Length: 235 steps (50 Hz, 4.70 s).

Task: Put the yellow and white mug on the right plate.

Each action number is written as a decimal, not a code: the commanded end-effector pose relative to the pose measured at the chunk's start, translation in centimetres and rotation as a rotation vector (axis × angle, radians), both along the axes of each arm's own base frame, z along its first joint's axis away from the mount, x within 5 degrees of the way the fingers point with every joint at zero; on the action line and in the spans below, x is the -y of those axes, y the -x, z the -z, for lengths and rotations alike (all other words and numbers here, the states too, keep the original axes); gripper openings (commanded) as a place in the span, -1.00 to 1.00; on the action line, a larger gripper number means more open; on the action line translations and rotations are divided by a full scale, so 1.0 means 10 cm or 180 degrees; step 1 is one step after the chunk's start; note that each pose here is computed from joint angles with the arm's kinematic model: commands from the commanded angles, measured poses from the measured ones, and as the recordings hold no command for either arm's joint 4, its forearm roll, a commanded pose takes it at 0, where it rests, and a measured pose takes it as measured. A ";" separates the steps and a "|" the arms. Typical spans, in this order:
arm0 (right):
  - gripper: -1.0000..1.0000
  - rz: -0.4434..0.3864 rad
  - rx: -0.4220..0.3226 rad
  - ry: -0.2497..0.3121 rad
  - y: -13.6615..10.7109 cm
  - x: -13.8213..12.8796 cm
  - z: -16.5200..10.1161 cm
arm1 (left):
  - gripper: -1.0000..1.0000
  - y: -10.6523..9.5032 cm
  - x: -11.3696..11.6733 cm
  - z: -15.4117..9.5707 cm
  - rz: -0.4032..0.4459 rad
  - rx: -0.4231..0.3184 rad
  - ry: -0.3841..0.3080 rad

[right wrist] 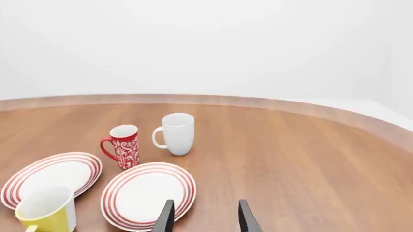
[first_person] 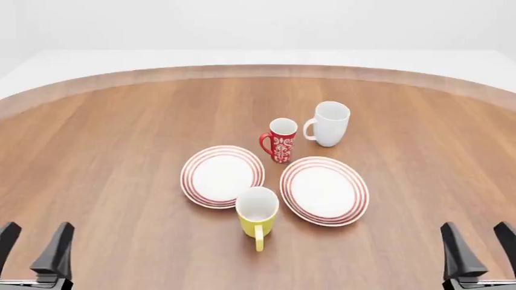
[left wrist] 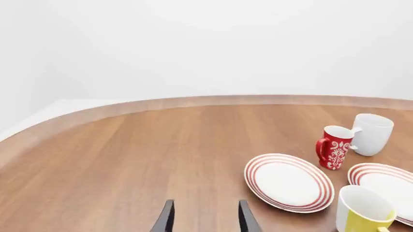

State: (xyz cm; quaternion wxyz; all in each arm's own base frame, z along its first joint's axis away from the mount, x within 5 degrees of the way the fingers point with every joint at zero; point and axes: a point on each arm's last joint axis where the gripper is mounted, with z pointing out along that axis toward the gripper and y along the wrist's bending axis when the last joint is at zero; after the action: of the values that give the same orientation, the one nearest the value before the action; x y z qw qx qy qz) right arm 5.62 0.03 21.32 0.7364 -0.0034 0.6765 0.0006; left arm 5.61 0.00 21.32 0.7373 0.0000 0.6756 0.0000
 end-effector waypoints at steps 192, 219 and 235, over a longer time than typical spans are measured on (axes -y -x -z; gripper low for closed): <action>1.00 -0.1649 -0.2747 -0.0009 -1.33 -1.46 -1.29 | 1.00 0.00 0.00 0.00 0.0000 0.0000 0.0000; 1.00 -0.1634 -0.3142 -0.0091 -1.64 -1.94 -1.03 | 1.00 0.00 0.00 0.00 0.0000 0.0000 0.0000; 1.00 -0.1642 -0.3211 -0.0140 -1.63 -2.03 -0.85 | 1.00 0.00 0.00 0.00 0.0000 0.0000 0.0000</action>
State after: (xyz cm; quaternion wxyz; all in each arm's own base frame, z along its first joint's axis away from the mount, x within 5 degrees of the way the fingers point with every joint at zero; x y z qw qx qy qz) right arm 21.92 19.45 31.07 0.3086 -0.1553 0.9184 0.1927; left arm 5.61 0.00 21.32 0.7373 0.0000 0.6756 0.0000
